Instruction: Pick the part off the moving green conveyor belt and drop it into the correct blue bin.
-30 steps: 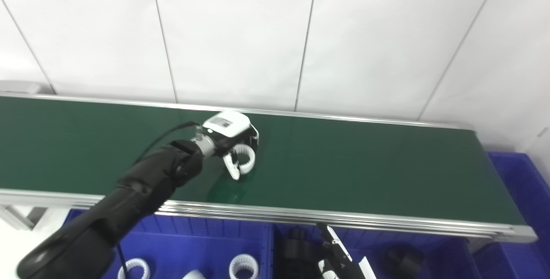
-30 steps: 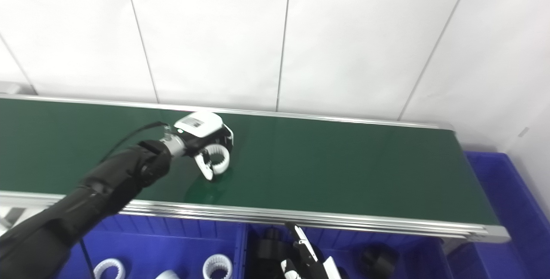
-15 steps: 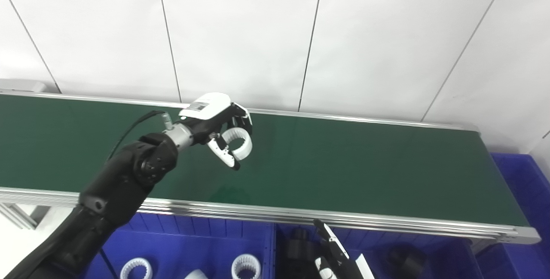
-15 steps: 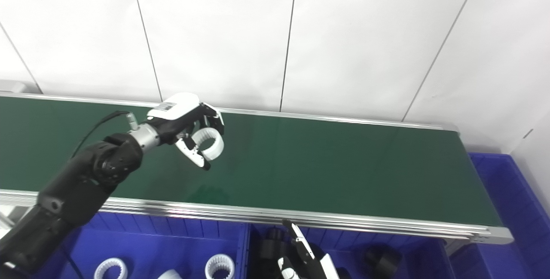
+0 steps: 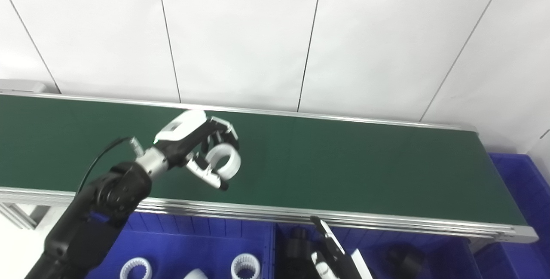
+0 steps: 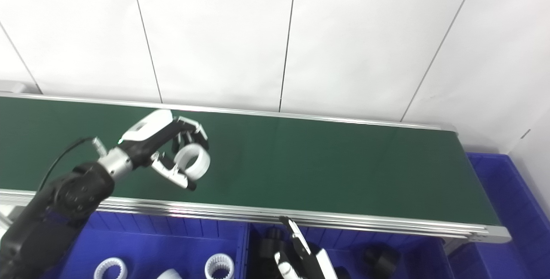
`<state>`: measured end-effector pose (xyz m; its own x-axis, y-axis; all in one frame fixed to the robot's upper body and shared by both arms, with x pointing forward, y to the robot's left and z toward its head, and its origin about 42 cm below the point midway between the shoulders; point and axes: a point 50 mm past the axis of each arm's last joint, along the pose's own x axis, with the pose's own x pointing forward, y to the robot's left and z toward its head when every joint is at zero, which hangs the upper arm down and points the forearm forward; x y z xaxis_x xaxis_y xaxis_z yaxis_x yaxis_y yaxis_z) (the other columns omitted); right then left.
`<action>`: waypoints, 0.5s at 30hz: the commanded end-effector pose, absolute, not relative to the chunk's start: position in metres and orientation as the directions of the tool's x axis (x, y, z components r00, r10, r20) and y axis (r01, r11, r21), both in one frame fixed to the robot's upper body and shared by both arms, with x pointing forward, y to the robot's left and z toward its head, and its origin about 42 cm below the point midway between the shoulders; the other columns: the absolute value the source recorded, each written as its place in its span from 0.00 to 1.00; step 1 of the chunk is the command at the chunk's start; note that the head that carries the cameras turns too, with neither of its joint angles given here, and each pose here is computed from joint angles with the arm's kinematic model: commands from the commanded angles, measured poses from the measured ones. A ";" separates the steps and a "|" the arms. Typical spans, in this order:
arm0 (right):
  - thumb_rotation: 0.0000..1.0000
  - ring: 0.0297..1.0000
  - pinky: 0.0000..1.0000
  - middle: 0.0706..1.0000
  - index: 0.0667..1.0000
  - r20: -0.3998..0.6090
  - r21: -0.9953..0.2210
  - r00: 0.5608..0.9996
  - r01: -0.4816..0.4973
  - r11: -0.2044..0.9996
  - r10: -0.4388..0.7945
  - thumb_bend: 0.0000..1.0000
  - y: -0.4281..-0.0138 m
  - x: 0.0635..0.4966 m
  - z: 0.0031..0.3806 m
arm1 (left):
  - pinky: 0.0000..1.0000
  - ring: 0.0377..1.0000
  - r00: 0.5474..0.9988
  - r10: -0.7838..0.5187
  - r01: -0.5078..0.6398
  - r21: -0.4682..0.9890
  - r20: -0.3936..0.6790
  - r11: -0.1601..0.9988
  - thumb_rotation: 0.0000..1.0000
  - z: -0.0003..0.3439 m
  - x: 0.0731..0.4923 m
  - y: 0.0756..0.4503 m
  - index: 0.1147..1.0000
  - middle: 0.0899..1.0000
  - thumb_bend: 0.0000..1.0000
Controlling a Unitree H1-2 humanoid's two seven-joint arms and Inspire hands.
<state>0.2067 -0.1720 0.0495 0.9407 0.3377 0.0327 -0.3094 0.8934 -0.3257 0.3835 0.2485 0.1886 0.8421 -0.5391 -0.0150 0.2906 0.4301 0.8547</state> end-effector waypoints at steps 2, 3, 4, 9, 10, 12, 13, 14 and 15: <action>0.99 0.97 0.95 0.98 0.96 0.086 -0.319 0.939 -0.291 0.902 0.333 0.33 -0.166 0.218 0.064 | 0.32 0.42 0.827 -0.560 0.280 0.833 0.044 0.478 0.00 0.202 0.384 0.247 0.40 0.46 0.50; 0.99 0.97 0.95 0.97 0.96 0.085 -0.320 0.939 -0.290 0.902 0.332 0.32 -0.165 0.220 0.064 | 0.31 0.42 0.823 -0.567 0.304 0.816 0.035 0.492 0.00 0.195 0.382 0.248 0.40 0.46 0.50; 0.99 0.97 0.95 0.98 0.96 0.084 -0.321 0.939 -0.290 0.902 0.332 0.32 -0.164 0.221 0.065 | 0.30 0.42 0.820 -0.572 0.321 0.804 0.029 0.501 0.00 0.191 0.380 0.248 0.40 0.46 0.50; 0.97 0.97 0.99 0.98 0.96 0.073 -0.315 0.941 -0.292 0.903 0.329 0.34 -0.163 0.224 0.067 | 0.32 0.42 0.818 -0.575 0.407 0.724 -0.018 0.557 0.00 0.152 0.362 0.246 0.41 0.46 0.50; 0.97 0.97 0.99 0.98 0.96 0.075 -0.313 0.941 -0.291 0.904 0.330 0.34 -0.163 0.225 0.067 | 0.38 0.44 0.821 -0.570 0.419 0.710 -0.030 0.566 0.00 0.143 0.356 0.245 0.41 0.46 0.48; 0.98 0.97 0.98 0.98 0.96 0.076 -0.313 0.941 -0.291 0.904 0.329 0.34 -0.164 0.225 0.067 | 0.40 0.44 0.826 -0.562 0.438 0.684 -0.050 0.583 0.00 0.130 0.349 0.245 0.41 0.46 0.48; 0.98 0.97 0.97 0.98 0.96 0.076 -0.314 0.941 -0.291 0.904 0.329 0.34 -0.164 0.225 0.068 | 0.40 0.44 0.827 -0.559 0.445 0.673 -0.058 0.590 0.00 0.125 0.346 0.244 0.41 0.46 0.48; 0.98 0.97 0.96 0.98 0.96 0.075 -0.316 0.941 -0.290 0.903 0.329 0.34 -0.164 0.225 0.068 | 0.41 0.44 0.829 -0.556 0.451 0.668 -0.067 0.592 0.00 0.121 0.344 0.244 0.41 0.46 0.48; 0.99 0.97 0.95 0.98 0.96 0.074 -0.316 0.941 -0.290 0.903 0.329 0.34 -0.164 0.226 0.068 | 0.41 0.44 0.829 -0.555 0.451 0.670 -0.071 0.589 0.00 0.118 0.342 0.244 0.40 0.46 0.48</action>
<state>0.2195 -0.1664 0.0548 0.9424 0.3339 0.0198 -0.3104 0.8951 -0.3200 0.3363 0.2456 0.1061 0.8253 -0.5473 -0.1387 0.4909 0.5741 0.6553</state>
